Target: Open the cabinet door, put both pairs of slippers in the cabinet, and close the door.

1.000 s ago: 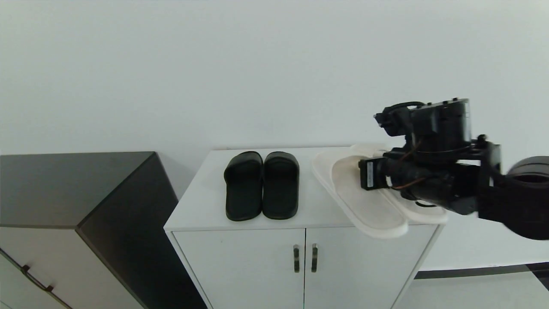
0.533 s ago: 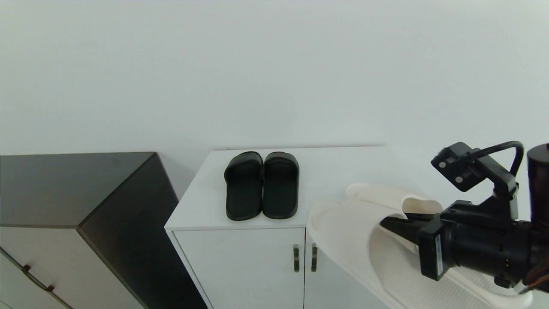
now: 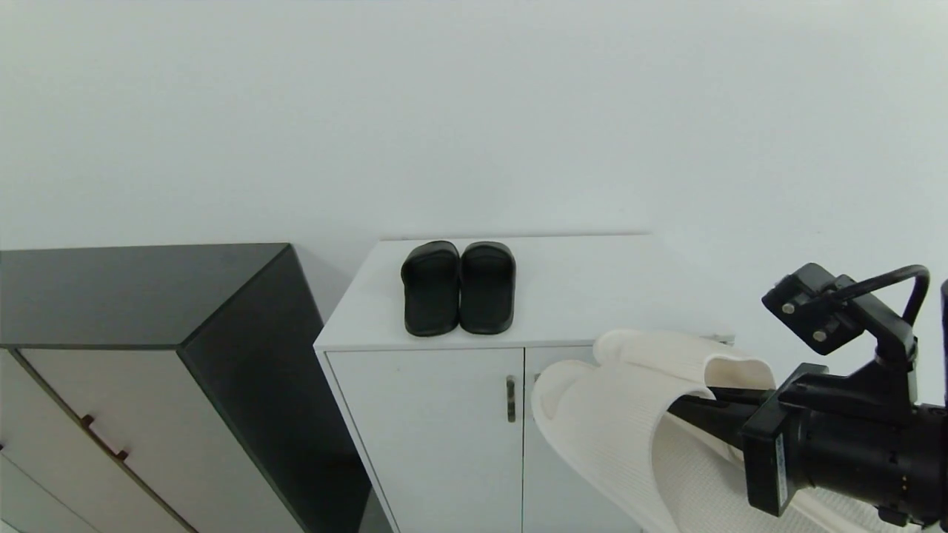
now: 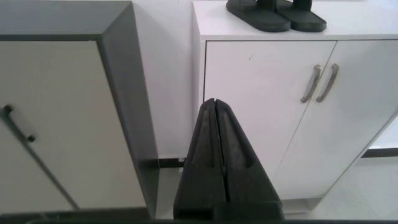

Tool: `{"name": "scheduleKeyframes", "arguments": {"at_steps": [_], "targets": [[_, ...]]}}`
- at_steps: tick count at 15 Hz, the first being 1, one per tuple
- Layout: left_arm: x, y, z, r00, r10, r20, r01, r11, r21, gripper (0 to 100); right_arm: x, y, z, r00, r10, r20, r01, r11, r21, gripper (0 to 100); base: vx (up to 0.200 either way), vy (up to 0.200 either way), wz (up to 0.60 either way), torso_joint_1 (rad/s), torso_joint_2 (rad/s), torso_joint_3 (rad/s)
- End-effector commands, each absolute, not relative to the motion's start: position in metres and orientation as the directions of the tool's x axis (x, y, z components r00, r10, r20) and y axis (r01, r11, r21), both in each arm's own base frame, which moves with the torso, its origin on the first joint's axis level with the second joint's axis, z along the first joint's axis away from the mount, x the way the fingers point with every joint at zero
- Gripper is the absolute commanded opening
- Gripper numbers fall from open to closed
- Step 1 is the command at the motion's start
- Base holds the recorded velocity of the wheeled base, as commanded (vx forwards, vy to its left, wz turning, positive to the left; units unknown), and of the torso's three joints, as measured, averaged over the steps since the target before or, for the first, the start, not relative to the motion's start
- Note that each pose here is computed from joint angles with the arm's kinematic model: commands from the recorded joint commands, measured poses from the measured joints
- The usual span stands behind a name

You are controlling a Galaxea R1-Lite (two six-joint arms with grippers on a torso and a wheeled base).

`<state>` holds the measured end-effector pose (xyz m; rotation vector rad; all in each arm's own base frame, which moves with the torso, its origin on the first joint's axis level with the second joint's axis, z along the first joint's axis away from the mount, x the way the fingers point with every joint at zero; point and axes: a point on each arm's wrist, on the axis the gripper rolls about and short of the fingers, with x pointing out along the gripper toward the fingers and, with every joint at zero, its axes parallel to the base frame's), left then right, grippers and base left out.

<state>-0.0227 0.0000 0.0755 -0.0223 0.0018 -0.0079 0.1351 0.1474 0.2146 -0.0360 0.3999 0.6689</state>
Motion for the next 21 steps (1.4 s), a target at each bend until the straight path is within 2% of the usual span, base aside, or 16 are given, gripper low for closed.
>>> {"name": "scheduleKeyframes", "arguments": {"at_steps": [1,11,13,21], "targets": [[-0.023,0.0,0.076,1.0,-0.008,-0.002,0.008,1.0,-0.023,0,0.134,0.147,0.213,0.705,0.601,-0.377,-0.617,0.781,0.092,0,0.0,0.0,0.0,0.0,0.0,0.0],[-0.023,0.0,0.076,1.0,-0.008,-0.002,0.008,1.0,-0.02,0,0.133,0.146,0.207,0.689,0.606,-0.398,-0.628,0.773,0.089,0,0.0,0.0,0.0,0.0,0.0,0.0],[-0.023,0.0,0.076,1.0,-0.008,-0.002,0.008,1.0,-0.023,0,0.133,0.146,0.205,0.687,0.604,-0.404,-0.628,0.773,0.087,0,0.0,-0.2,0.0,0.002,0.0,0.002],[-0.023,0.0,0.076,1.0,-0.003,-0.002,0.003,1.0,-0.023,0,0.132,0.145,0.201,0.683,0.6,-0.417,-0.631,0.772,0.077,0,0.0,0.0,0.0,0.0,0.0,0.0]]}}
